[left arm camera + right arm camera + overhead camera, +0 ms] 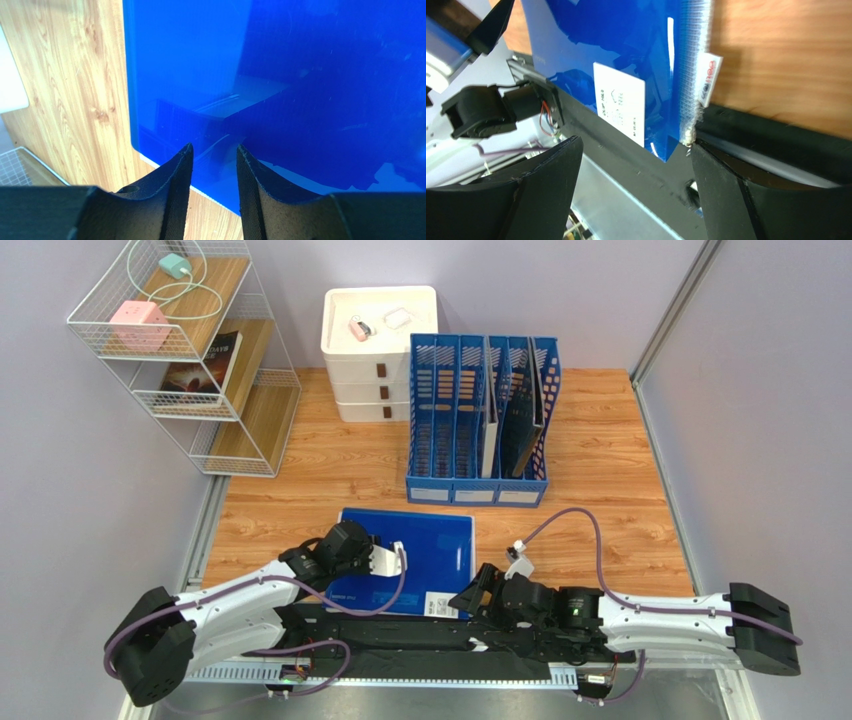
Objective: Organize the desk
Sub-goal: Pick up the folder from the corner of the board.
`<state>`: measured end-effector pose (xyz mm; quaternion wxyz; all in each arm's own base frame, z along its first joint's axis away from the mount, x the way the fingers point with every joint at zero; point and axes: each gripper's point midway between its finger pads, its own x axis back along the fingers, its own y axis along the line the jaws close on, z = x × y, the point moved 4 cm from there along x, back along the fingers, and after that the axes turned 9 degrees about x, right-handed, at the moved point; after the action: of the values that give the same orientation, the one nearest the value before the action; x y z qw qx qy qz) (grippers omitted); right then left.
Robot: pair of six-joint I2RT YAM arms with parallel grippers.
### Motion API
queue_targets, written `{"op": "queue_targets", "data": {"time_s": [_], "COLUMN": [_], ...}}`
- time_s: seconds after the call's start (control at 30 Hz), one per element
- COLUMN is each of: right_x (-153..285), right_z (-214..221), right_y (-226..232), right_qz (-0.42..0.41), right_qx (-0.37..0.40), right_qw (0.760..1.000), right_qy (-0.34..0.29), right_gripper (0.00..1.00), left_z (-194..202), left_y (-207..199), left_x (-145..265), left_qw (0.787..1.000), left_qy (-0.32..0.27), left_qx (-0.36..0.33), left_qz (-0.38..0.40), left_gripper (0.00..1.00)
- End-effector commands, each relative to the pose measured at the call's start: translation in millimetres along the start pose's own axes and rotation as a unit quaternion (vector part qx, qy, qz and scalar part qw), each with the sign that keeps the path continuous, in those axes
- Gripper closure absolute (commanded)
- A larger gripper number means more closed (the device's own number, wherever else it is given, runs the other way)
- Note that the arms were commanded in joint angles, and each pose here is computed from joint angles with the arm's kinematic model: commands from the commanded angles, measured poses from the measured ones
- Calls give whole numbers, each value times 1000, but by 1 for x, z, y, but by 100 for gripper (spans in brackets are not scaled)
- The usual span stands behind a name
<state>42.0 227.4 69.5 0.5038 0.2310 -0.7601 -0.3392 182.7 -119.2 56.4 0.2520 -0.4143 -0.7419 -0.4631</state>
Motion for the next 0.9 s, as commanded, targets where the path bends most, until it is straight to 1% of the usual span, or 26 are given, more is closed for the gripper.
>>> {"op": "queue_targets", "data": {"time_s": [0.0,0.1,0.23,0.27,0.3,0.37,0.4,0.47,0.5,0.57,0.6,0.63,0.67,0.73,0.87], "right_x": [12,17,22,25,27,32,32,33,33,32,31,29,28,27,23], "right_z": [-5,-5,-10,-10,-9,-10,-10,-14,-14,-18,-18,-19,-20,-21,-20], "right_y": [32,33,32,35,26,24,18,19,17,16,14,13,16,17,17], "right_qz": [-17,-6,-10,-11,11,12,17,4,4,3,4,2,-6,-8,-3], "right_qx": [0,7,6,5,11,6,4,0,1,3,4,6,2,6,8], "right_qw": [1000,1000,999,1000,1000,1000,1000,999,999,999,998,998,998,998,997], "right_qy": [-13,-16,-29,-26,-22,-24,-25,-38,-41,-54,-59,-61,-67,-69,-72], "right_gripper": [16,16,16,16,16,16,17,17,17,16,16,16,16,16,16], "left_z": [-8,-8,-12,-10,-12,-10,-10,-1,0,14,17,27,32,40,46], "left_y": [-6,-5,-1,-1,3,7,13,14,17,18,20,22,23,24,21], "left_x": [0,2,13,16,21,28,35,42,48,51,54,54,54,54,48], "left_qw": [1000,1000,1000,1000,1000,1000,999,999,999,998,998,997,996,996,996], "left_qy": [-7,-3,-20,-16,-22,-18,-21,-9,-13,7,8,21,27,34,40], "left_qx": [8,6,8,9,13,10,8,7,5,7,7,16,12,25,35], "left_qz": [22,19,9,10,-1,-11,-32,-38,-51,-59,-69,-78,-79,-83,-77], "left_gripper": [57,57,57,57,57,57,57,57,57,57,57,57,57,57,57]}}
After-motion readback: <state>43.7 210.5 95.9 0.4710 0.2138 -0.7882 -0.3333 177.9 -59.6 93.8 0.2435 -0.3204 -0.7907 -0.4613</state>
